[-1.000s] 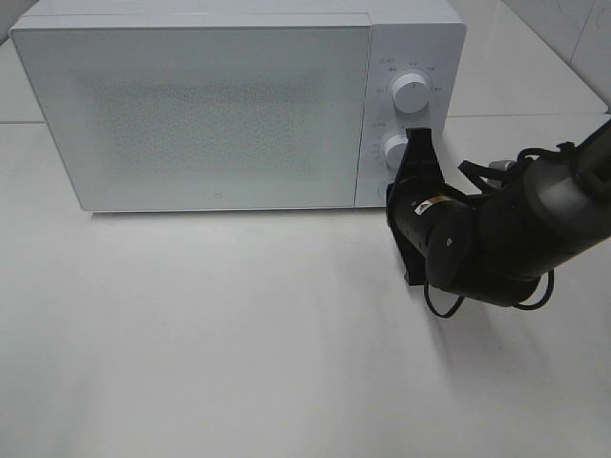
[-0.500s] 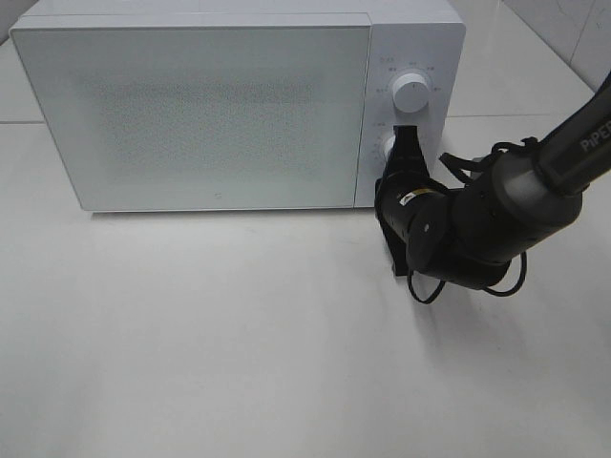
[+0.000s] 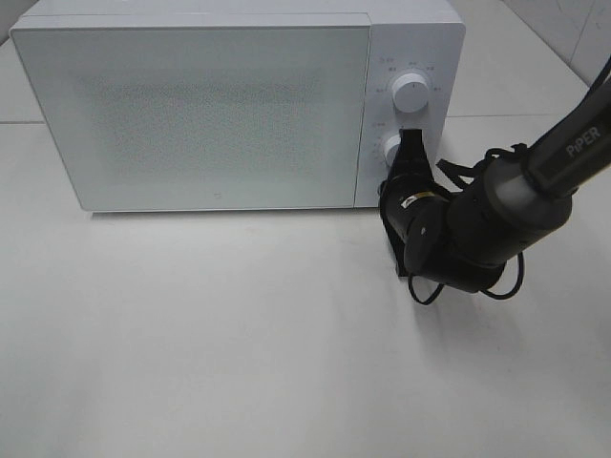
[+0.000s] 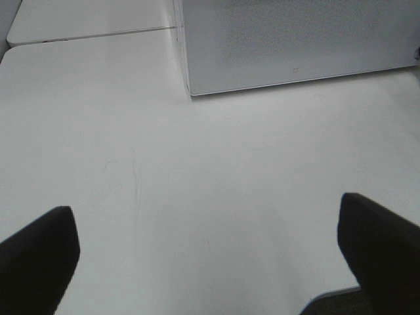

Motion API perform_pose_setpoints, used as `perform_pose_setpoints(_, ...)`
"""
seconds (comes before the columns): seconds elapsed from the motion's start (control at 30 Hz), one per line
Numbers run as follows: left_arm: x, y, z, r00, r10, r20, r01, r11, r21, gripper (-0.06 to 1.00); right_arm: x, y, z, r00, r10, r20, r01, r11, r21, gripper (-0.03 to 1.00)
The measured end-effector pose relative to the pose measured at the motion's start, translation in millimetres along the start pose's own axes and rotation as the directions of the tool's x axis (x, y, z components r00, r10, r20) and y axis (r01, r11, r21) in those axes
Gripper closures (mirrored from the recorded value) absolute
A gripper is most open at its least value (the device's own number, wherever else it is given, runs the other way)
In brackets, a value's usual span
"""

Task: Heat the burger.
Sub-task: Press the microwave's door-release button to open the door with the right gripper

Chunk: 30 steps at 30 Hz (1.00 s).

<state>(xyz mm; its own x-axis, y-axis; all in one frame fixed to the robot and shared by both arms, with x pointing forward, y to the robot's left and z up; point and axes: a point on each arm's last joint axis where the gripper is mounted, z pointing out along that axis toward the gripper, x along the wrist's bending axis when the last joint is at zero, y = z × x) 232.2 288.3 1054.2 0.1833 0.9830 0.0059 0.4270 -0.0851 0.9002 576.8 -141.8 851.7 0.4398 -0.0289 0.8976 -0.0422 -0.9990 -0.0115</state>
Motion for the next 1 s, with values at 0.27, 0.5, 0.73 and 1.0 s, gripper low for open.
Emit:
perform_pose_setpoints(0.27, 0, 0, 0, 1.0, 0.0, 0.0, 0.0, 1.0, 0.0, -0.05, -1, -5, 8, 1.0, 0.021, -0.001, -0.021, 1.0, -0.013, 0.96)
perform_pose_setpoints(0.5, 0, 0, 0, 1.0, 0.0, 0.0, 0.0, 1.0, 0.0, -0.05, 0, -8, 13, 0.999, 0.036, -0.02, -0.037, 0.999, -0.035, 0.96)
perform_pose_setpoints(0.73, 0, 0, 0, 1.0, 0.0, 0.0, 0.0, 1.0, 0.0, -0.05, 0, -9, 14, 0.999, 0.043, -0.018, -0.043, 0.998, -0.039, 0.96)
perform_pose_setpoints(1.0, 0, 0, 0, 1.0, 0.0, 0.0, 0.0, 1.0, 0.0, -0.05, 2, -9, 13, 0.998, 0.055, 0.004, -0.055, 0.998, -0.037, 0.96)
